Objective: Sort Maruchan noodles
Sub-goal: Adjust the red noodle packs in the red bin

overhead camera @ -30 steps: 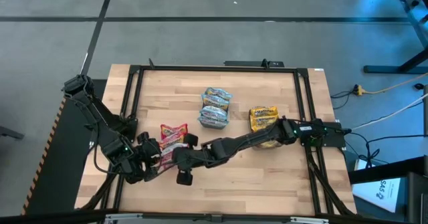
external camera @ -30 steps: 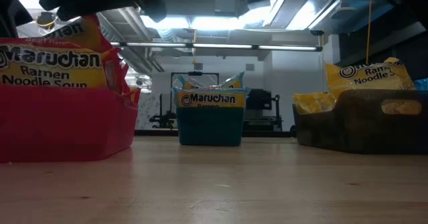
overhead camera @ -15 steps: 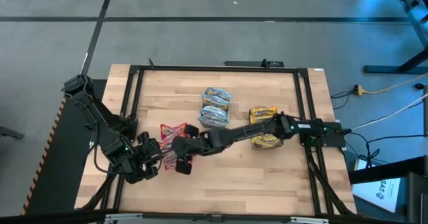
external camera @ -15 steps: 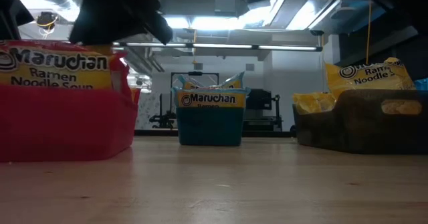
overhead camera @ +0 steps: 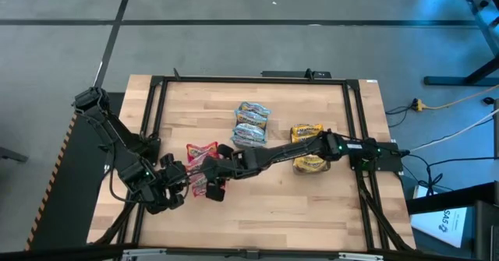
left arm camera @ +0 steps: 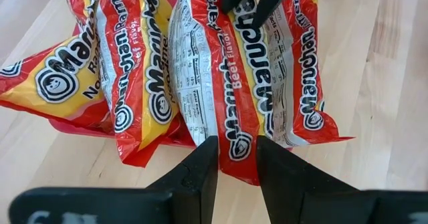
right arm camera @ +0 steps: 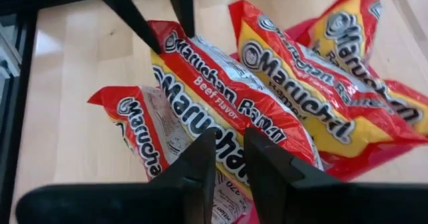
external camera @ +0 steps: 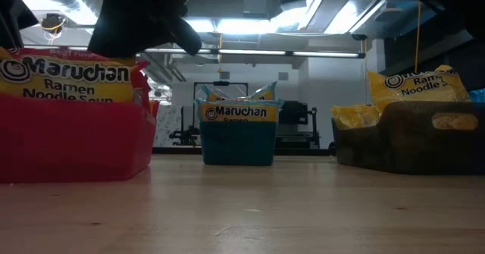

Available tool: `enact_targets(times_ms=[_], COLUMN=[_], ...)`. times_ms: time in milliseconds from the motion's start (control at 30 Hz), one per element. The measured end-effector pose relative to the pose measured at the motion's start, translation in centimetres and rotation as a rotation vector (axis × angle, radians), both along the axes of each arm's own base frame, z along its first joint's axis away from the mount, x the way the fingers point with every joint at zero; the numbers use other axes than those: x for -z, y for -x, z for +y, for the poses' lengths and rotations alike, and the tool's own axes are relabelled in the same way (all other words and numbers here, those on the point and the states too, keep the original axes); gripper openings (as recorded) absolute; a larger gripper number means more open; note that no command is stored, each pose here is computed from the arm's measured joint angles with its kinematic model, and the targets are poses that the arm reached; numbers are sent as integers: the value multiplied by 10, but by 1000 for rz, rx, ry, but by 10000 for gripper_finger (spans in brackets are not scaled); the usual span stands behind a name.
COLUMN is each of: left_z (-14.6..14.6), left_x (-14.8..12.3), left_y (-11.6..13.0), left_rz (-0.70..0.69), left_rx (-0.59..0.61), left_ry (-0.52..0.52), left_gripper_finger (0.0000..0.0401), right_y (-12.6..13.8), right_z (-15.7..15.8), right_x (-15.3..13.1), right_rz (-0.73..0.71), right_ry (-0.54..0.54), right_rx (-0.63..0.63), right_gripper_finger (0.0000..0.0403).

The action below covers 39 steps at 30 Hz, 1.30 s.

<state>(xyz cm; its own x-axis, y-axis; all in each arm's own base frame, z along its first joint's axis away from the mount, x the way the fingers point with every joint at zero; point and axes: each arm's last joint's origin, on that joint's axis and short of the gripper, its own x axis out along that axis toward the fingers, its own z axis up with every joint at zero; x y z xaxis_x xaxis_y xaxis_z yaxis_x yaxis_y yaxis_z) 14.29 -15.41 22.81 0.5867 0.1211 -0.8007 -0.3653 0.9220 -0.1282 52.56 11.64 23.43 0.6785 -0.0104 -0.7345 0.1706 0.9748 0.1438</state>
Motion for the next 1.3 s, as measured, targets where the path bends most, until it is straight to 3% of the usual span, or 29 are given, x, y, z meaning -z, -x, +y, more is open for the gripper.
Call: enact_targets(times_ms=[533,867,1033,1300], left_z=[0,1,1,7], left_x=[0,0,1,-2], left_y=[0,1,1,7], left_rz=[2,8,14,61], left_rx=[-1,1,1,12], left_ry=[3,-10,-19,-10], left_gripper_finger=[95,95,95,95], right_y=[-1,11,24,38], right_z=[-7,-7,-9,-8], right_x=[13,-31,-50,-45], right_rz=[24,-33,-22,120], right_ry=[-23,-50,4,27], right_rx=[61,70,109,88], right_gripper_finger=[78,78,78,78])
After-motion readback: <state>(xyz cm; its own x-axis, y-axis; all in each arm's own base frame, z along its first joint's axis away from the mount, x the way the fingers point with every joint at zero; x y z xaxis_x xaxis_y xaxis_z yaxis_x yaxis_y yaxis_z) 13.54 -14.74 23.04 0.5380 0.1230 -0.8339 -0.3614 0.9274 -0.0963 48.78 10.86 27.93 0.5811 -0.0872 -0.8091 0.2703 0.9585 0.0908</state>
